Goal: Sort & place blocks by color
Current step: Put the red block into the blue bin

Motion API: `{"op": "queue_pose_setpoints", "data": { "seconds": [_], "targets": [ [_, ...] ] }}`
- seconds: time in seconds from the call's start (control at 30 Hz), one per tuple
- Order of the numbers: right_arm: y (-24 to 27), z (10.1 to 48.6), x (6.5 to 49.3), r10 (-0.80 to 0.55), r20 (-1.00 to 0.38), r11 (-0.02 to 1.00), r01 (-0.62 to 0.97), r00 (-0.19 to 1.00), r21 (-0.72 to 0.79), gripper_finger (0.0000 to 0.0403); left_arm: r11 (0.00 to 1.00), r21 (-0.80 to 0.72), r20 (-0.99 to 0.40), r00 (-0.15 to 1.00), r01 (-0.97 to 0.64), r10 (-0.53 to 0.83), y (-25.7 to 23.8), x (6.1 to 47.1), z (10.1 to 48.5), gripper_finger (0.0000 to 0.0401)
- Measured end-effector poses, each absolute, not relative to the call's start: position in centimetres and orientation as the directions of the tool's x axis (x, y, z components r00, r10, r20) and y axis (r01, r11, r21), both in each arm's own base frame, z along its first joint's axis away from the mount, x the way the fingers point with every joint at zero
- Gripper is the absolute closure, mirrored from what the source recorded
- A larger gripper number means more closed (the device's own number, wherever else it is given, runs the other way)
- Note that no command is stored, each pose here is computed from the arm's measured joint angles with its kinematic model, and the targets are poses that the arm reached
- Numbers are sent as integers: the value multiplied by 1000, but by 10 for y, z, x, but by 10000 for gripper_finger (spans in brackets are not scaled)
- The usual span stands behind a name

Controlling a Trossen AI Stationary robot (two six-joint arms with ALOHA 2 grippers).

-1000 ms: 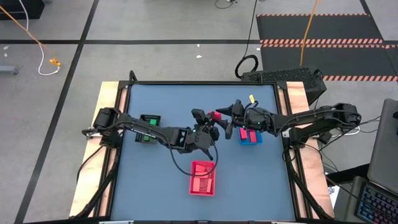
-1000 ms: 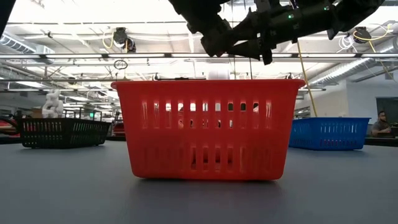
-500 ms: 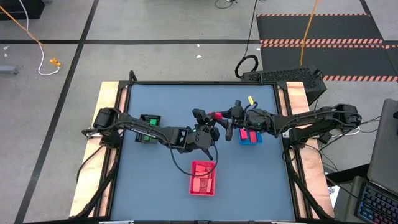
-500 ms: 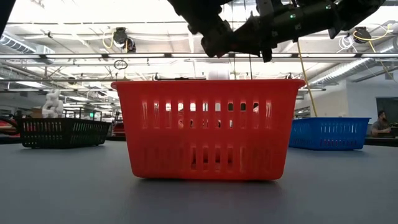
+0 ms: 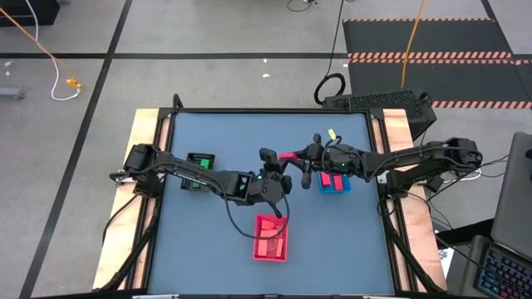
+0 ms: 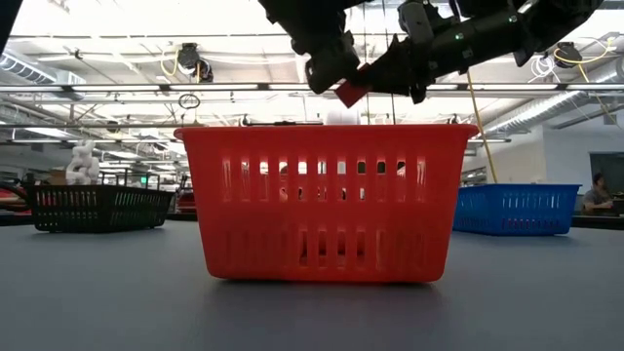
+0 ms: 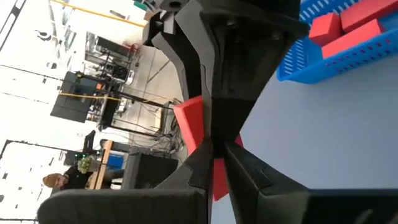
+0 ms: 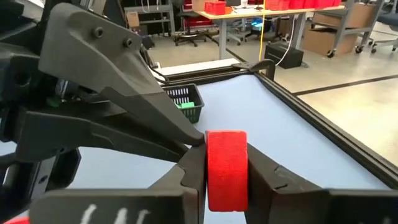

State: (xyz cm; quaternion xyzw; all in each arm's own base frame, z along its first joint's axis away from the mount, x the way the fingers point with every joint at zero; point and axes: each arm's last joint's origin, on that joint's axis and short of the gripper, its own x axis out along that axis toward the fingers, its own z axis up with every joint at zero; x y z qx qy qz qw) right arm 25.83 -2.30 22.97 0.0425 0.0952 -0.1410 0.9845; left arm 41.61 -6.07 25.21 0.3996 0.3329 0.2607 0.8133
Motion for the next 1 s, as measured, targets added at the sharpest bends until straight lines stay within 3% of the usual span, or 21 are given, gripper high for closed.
{"op": "queue_pose_setpoints", "data": {
  "seconds": [0.23,0.47,0.73,1.0],
  "targets": [
    [-24,237,251,-302,-202,950,311,932,13,351,511,846,-329,605,-152,725,-60,414,249,365],
    [-26,244,227,-397,-294,916,394,869,-73,351,466,859,-296,539,-211,789,-57,411,248,365],
    [-25,249,182,-468,-432,868,492,771,-64,349,594,761,-369,579,-261,727,-49,407,253,364],
    [-24,250,158,-439,-498,853,521,748,29,348,737,606,-481,599,-300,640,-23,408,251,364]
  ]
}}
